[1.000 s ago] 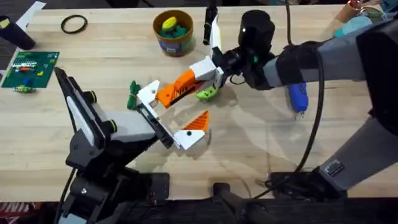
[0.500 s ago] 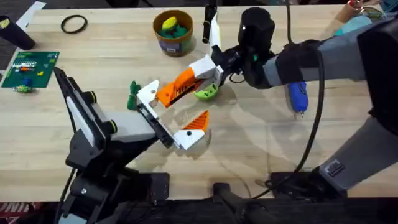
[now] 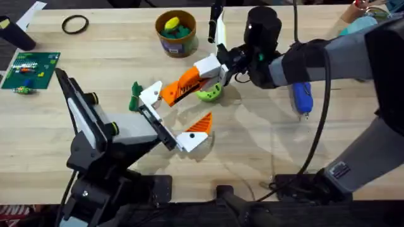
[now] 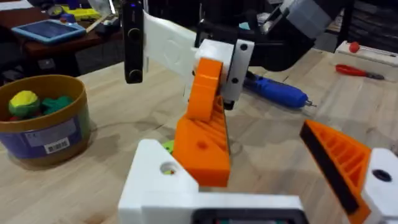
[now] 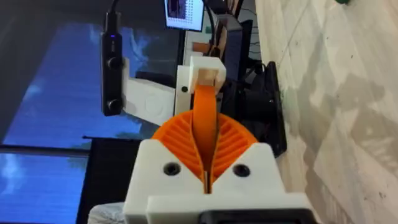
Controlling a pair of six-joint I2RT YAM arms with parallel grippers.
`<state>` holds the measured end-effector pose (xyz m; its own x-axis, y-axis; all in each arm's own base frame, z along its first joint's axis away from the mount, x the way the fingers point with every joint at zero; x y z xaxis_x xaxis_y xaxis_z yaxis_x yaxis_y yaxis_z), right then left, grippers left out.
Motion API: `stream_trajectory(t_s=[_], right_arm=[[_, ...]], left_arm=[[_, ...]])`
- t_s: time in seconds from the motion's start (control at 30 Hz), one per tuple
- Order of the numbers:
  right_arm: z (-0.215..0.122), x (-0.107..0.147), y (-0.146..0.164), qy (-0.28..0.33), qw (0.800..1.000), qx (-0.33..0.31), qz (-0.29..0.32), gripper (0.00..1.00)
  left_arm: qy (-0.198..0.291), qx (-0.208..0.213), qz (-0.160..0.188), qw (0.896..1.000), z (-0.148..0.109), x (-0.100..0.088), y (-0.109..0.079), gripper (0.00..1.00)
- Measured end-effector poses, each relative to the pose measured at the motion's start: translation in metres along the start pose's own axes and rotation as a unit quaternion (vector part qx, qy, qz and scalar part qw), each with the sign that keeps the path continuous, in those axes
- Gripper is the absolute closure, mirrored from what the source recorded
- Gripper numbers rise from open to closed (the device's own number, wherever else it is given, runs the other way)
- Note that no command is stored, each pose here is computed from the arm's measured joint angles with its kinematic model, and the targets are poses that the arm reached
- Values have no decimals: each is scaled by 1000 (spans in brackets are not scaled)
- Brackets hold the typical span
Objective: Pick up the gripper from the table and insert it into the empty holder that is missing its gripper. Then pick up a screw, insert it into the mounting hole, and use the screwdriver to tighten it. Finally, clean up the table by picking up the vegetable and placing it into the bucket.
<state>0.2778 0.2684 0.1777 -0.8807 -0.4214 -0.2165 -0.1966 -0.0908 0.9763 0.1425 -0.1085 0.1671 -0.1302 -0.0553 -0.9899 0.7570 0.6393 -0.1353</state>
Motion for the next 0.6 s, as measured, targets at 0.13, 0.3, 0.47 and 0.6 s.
stream_trajectory(t_s=[0.13, 0.3, 0.47, 0.6], right_arm=[[0, 0, 0, 0, 1000, 0, 11, 988], [0, 3, 0, -1, 1000, 0, 13, 988], [-1, 3, 7, -1, 1000, -2, 2, 988], [-1, 6, 4, -2, 1000, -2, 29, 987]], left_arm=[[0, 0, 0, 1000, 0, 0, 0, 13], [0, 1, -1, 1000, 0, 0, 0, 14], [-4, 5, 7, 1000, 0, -2, -1, 14], [-2, 7, 5, 1000, 0, -1, -2, 14]])
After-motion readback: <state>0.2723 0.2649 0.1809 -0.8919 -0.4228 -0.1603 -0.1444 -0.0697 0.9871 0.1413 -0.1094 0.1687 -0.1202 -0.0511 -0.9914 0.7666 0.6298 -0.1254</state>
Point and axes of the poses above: each hand's point on the last joint's axis, 136 mm out from that joint toward the fingers, its own z axis out along the fingers, its own y axis along the line the jaws close on, x = y × z, the point moved 6 cm from there along -z, back along the fingers, and after that the axes turned 5 degrees about -z, right-handed, at the moved point
